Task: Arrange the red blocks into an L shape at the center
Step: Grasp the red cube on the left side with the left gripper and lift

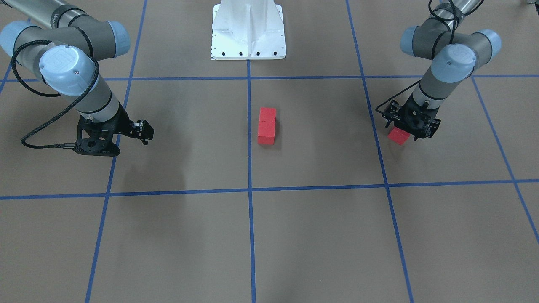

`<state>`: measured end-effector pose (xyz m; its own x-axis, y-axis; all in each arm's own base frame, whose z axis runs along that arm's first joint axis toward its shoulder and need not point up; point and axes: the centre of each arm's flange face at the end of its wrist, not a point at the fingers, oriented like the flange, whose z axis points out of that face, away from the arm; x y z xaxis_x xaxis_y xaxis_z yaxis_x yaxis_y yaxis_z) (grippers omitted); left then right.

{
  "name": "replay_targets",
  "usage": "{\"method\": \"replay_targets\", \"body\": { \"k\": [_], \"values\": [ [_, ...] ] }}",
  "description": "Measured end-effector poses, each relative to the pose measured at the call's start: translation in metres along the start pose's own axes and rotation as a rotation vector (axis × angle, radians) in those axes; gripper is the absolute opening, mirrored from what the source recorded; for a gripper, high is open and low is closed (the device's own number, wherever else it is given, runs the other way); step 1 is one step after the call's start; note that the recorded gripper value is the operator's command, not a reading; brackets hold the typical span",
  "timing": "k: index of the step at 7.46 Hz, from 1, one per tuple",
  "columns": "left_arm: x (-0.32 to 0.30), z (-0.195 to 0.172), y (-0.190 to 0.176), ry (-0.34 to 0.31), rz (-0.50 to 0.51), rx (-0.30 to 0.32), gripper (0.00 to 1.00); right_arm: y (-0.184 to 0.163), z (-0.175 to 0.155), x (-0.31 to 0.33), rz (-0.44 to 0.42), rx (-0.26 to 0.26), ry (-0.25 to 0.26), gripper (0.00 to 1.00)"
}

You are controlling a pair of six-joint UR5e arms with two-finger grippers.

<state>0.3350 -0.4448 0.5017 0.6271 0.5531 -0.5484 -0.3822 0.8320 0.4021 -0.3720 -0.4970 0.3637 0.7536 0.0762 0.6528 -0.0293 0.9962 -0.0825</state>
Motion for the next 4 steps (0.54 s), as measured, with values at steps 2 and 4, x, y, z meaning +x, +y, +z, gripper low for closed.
{"method": "replay_targets", "body": {
  "k": [2,4],
  "values": [
    [-0.0007,0.0049,-0.001,-0.001,-0.003,-0.007,0.15,-0.0001,-0.0003,-0.0005,0.003,0.0,-0.001,1.0],
    [-0.0002,0.0066,-0.0012,0.007,-0.087,-0.015,0.0,0.0,-0.0001,-0.0002,0.004,0.0,0.0,1.0]
  ]
}}
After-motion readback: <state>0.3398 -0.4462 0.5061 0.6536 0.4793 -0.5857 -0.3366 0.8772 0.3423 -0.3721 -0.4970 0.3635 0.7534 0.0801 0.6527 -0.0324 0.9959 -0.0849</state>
